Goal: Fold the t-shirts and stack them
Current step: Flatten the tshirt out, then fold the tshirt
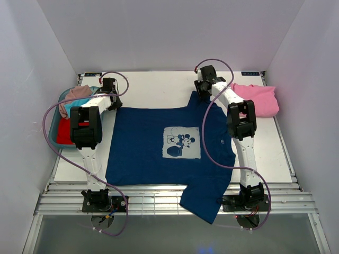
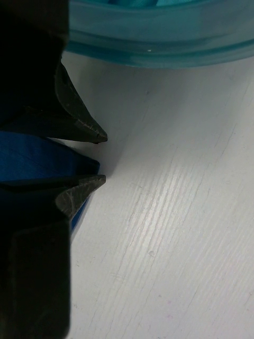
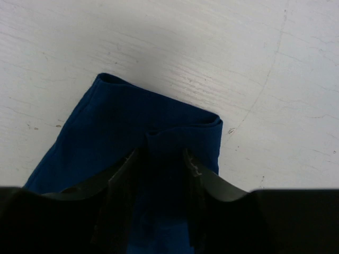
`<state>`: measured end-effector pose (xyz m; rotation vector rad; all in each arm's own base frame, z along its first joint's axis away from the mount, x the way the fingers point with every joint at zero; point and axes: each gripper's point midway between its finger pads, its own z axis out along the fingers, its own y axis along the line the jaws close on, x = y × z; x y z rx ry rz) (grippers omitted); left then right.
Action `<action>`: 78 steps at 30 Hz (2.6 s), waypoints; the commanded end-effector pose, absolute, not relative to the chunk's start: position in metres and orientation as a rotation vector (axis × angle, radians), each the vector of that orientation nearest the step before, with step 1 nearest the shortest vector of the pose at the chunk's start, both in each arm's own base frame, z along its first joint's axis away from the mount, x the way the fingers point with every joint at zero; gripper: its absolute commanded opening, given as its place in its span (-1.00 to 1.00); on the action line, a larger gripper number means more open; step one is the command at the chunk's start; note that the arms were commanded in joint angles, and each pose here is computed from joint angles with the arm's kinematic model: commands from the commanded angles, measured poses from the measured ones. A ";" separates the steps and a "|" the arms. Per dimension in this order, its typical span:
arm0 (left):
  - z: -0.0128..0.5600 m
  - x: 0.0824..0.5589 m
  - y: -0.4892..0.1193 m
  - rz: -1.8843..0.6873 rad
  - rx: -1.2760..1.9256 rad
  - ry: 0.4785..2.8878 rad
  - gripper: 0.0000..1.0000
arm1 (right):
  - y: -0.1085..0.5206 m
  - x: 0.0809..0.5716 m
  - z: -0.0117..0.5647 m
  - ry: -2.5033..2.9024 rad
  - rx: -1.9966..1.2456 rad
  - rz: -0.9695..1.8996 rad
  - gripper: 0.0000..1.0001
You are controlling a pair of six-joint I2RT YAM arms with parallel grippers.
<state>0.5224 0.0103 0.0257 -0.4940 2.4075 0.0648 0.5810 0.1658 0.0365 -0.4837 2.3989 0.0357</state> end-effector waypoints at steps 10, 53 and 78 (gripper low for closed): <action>0.046 0.521 0.010 0.032 -0.486 2.381 -0.17 | 0.163 0.593 0.056 2.352 -0.464 0.010 -0.66; 0.137 0.510 0.004 -0.073 -0.468 2.142 -1.00 | 0.143 0.529 0.194 2.202 -0.423 -0.038 -0.78; 0.100 0.408 0.020 0.059 -0.526 2.254 -1.00 | 0.108 0.352 0.194 2.366 -0.404 -0.080 -0.79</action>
